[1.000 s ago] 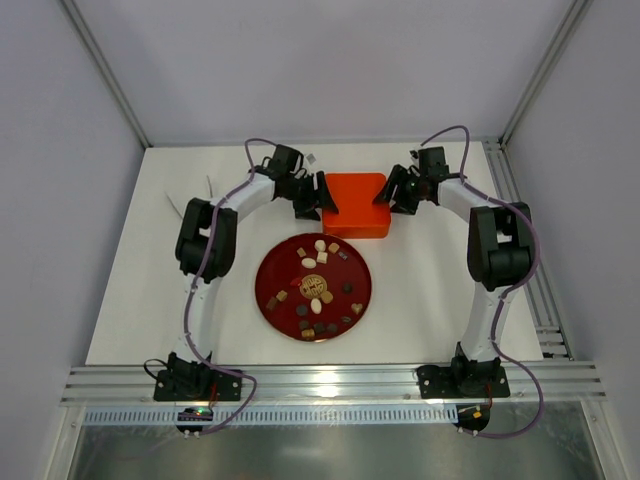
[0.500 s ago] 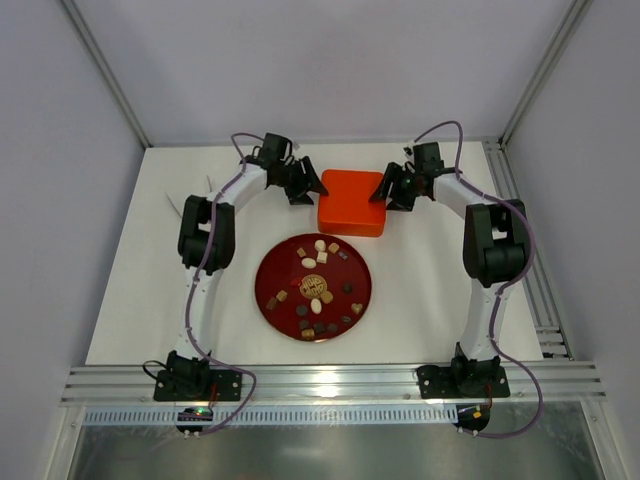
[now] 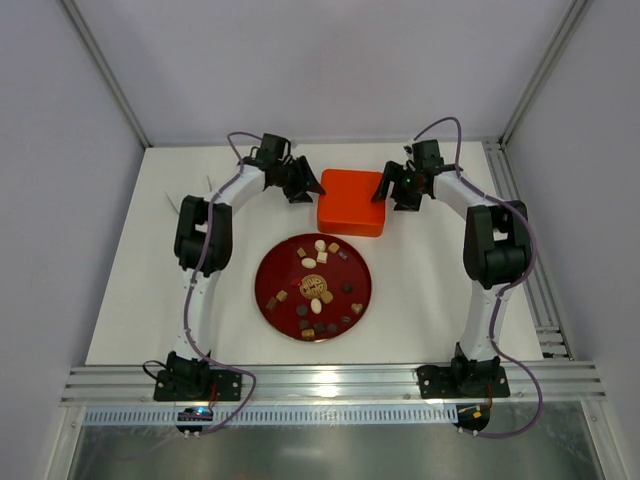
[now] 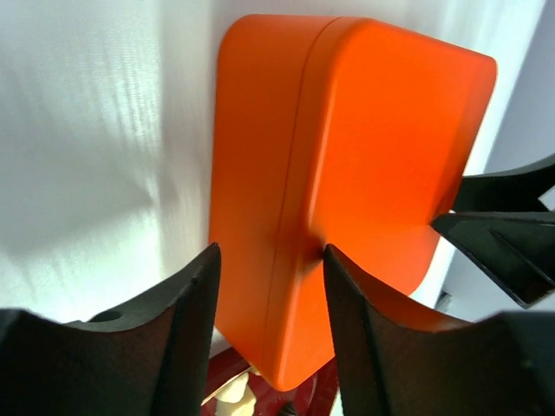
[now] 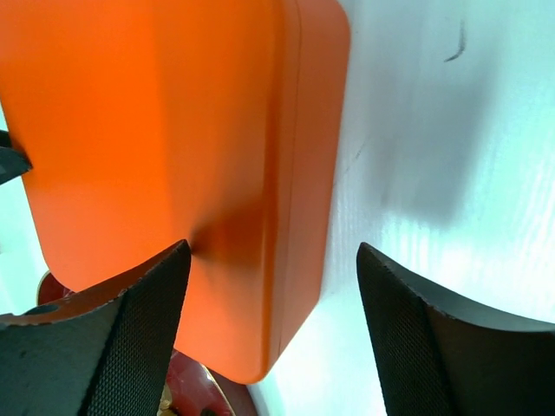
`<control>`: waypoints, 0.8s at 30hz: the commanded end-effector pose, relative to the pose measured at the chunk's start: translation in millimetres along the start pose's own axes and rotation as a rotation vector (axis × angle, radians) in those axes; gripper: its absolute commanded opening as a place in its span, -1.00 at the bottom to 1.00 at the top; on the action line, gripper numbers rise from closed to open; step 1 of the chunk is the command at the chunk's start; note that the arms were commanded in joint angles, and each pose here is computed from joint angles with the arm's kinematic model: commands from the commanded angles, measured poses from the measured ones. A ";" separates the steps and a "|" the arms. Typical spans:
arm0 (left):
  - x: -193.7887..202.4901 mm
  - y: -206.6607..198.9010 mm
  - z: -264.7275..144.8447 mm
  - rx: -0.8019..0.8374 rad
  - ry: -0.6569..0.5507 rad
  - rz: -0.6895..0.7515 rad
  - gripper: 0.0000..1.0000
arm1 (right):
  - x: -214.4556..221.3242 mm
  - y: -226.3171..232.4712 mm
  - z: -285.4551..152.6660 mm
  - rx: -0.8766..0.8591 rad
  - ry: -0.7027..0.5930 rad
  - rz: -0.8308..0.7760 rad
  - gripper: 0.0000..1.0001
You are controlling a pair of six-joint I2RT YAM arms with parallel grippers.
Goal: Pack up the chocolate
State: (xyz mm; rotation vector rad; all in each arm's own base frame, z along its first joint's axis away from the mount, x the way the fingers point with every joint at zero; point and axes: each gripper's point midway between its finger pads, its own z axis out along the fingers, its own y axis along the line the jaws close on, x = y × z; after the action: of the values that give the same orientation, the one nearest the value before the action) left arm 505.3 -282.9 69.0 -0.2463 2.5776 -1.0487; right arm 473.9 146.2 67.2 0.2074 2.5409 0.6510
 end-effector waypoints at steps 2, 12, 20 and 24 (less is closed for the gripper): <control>-2.5 29.2 -26.0 -0.160 -0.034 0.042 0.06 | -29.9 13.2 -39.9 0.040 -0.104 -0.071 0.59; -25.6 -50.4 -128.3 -0.049 -0.198 0.177 0.33 | -74.3 65.0 -137.2 -0.071 -0.367 -0.119 0.99; 20.1 -76.9 -212.9 -0.003 -0.266 0.303 0.35 | -63.2 93.0 -235.0 -0.138 -0.571 -0.132 1.00; 53.9 -78.8 -246.7 0.024 -0.288 0.369 0.36 | -35.0 90.3 -255.5 -0.148 -0.590 -0.127 0.99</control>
State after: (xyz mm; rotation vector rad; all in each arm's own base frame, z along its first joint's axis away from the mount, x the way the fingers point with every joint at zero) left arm 391.1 -202.4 281.1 0.0014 2.2292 -0.8601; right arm 392.2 115.3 322.1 0.1274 1.9357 0.6213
